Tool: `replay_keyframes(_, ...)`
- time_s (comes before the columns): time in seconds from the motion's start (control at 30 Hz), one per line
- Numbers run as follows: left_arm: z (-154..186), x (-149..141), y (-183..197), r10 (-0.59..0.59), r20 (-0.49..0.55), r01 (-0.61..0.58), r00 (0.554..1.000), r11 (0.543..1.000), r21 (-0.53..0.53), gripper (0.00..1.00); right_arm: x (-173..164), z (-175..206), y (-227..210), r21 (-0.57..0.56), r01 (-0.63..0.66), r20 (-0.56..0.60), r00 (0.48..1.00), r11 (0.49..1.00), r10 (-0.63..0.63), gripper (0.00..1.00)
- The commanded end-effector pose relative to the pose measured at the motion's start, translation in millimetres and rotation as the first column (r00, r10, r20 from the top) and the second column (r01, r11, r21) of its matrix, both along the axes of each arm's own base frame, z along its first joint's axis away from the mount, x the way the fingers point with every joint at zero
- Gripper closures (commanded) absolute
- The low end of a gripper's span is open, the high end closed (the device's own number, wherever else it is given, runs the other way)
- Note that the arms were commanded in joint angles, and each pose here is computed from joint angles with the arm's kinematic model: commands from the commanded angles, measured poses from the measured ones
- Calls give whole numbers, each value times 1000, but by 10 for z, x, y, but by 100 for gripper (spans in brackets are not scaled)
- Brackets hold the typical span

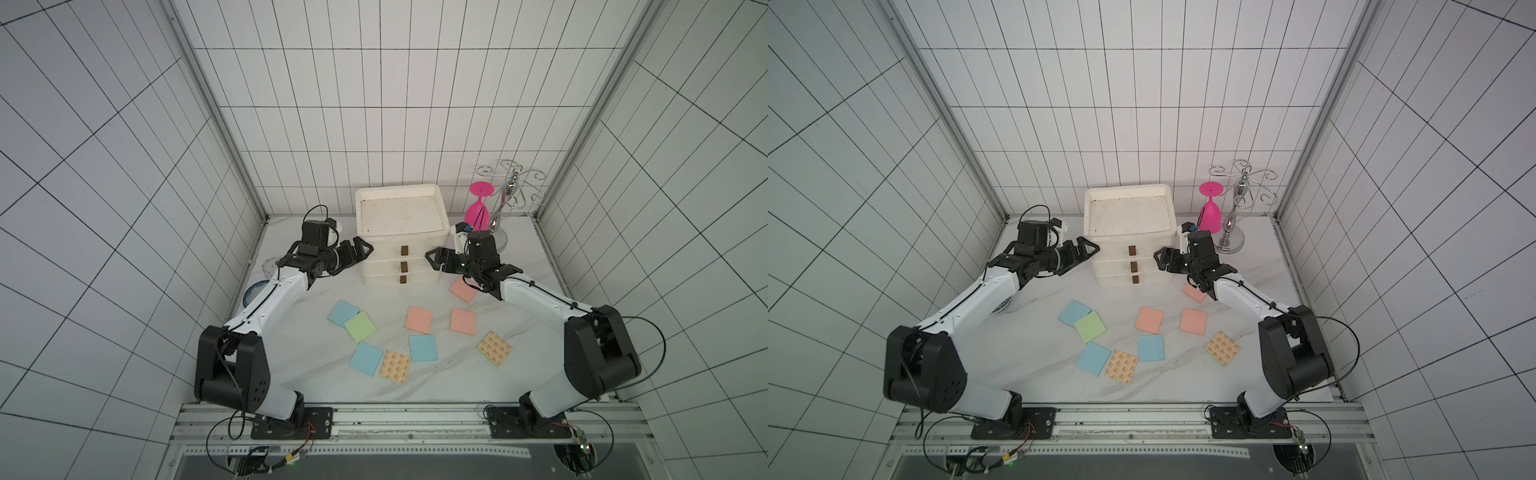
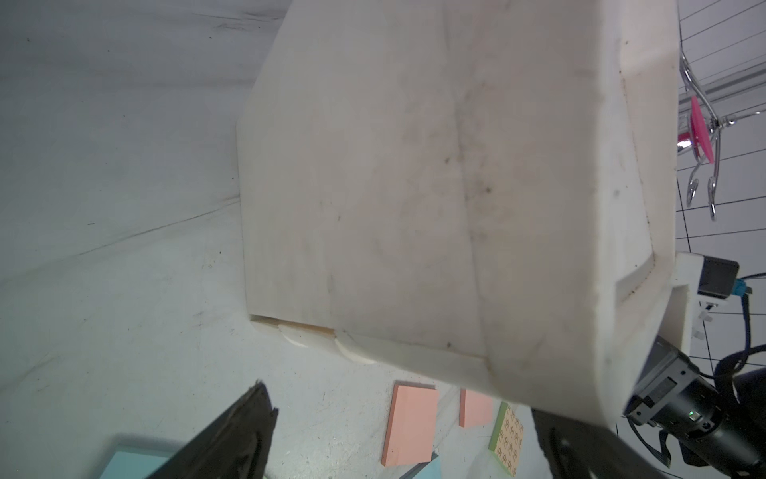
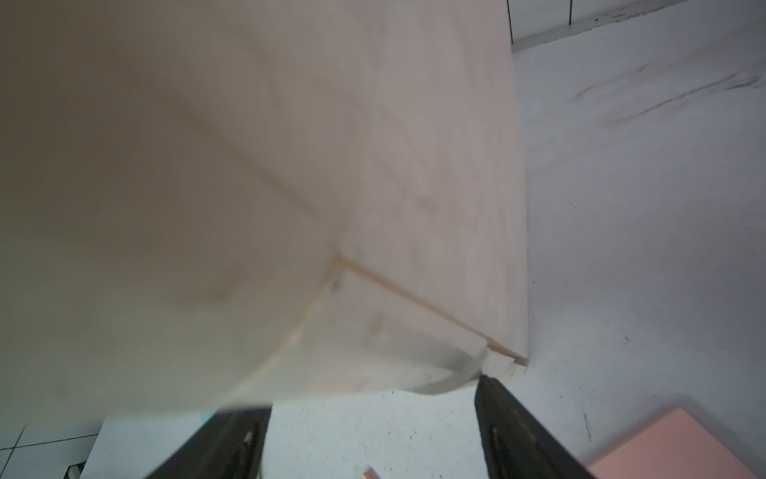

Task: Please put the sticky notes in the drawer by color
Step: Move the storage box to the center of the board.

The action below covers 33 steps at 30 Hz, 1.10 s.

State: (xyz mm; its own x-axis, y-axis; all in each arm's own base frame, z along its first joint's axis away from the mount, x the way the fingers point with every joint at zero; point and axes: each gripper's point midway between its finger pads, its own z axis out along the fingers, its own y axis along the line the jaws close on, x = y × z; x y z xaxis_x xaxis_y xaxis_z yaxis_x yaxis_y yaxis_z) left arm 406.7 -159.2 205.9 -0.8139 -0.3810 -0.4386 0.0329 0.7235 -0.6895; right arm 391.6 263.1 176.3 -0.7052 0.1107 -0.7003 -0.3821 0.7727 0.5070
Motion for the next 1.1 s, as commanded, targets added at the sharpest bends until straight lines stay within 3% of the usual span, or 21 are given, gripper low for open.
replay_keyframes(0.0, 122, 255, 23, 39, 35, -37, 999, 999, -32, 1, 191, 187, 65, -18, 14, 81, 997, 1000, -13, 18)
replay_keyframes(0.2, 226, 279, -36, 8, 27, -7, 1000, 999, -53, 1, 411, 215, 61, -77, 31, 88, 996, 997, -24, 18)
replay_keyframes(0.5, 734, 176, 180, 50, 138, -48, 989, 999, -15, 1, 525, 346, -54, -95, 56, 116, 992, 994, -45, 18)
replay_keyframes(0.7, 961, 328, 319, 79, 183, -93, 980, 993, 69, 1, 179, 578, 49, -114, 11, 126, 992, 993, 4, 19)
replay_keyframes(0.9, 814, 559, 276, 74, 149, -96, 986, 984, 150, 1, -231, 788, 230, -186, 30, 219, 976, 982, 12, 21)
replay_keyframes(1.07, 598, 685, 242, 63, 125, -90, 990, 972, 219, 4, -330, 849, 593, -232, 58, 277, 961, 971, 9, 24)
